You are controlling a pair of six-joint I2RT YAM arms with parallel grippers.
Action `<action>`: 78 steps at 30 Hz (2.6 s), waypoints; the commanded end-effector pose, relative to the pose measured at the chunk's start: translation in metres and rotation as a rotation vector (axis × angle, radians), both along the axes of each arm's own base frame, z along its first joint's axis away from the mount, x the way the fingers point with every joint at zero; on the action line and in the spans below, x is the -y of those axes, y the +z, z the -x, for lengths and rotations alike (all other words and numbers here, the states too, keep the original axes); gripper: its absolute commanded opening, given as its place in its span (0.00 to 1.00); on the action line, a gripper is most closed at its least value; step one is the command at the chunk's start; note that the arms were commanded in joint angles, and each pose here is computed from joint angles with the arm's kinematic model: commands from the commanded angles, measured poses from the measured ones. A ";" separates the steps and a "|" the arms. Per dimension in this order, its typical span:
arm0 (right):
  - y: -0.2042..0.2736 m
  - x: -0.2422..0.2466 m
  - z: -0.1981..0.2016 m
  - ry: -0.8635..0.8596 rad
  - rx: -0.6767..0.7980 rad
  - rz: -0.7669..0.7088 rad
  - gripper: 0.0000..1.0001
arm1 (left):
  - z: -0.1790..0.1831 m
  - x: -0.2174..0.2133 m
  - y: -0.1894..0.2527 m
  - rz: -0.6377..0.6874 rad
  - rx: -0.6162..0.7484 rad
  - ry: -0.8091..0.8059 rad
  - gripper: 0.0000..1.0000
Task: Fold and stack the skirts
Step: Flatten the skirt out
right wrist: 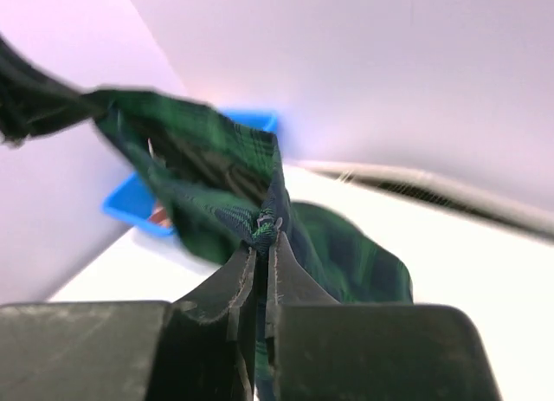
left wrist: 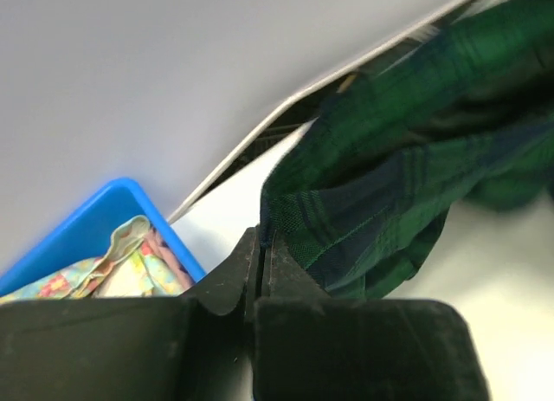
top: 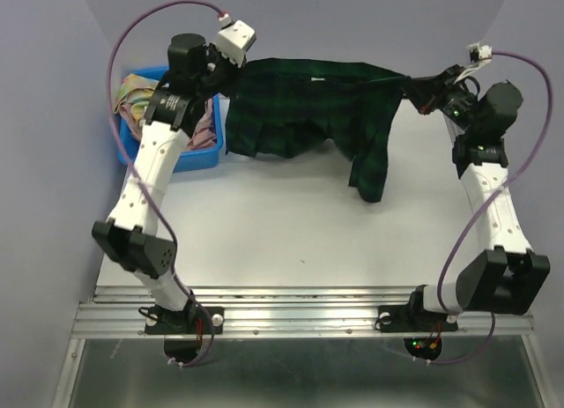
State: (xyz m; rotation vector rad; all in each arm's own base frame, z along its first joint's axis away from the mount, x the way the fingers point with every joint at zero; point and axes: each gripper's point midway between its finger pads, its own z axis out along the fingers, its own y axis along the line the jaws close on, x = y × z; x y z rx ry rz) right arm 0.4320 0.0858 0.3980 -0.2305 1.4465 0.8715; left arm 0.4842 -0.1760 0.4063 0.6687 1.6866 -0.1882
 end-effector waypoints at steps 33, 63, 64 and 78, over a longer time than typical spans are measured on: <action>0.100 -0.036 0.117 0.022 0.102 0.227 0.01 | 0.193 -0.033 0.093 0.203 0.312 -0.099 0.00; 0.069 0.053 0.234 -0.459 0.140 0.668 0.01 | 0.326 -0.061 0.023 0.099 0.241 -0.227 0.00; 0.065 0.057 0.226 -0.480 0.125 0.676 0.01 | 0.320 -0.059 0.019 0.098 0.223 -0.225 0.00; -0.081 0.074 0.019 -0.463 -0.115 0.752 0.66 | 0.108 -0.021 -0.087 0.065 -0.053 0.014 0.28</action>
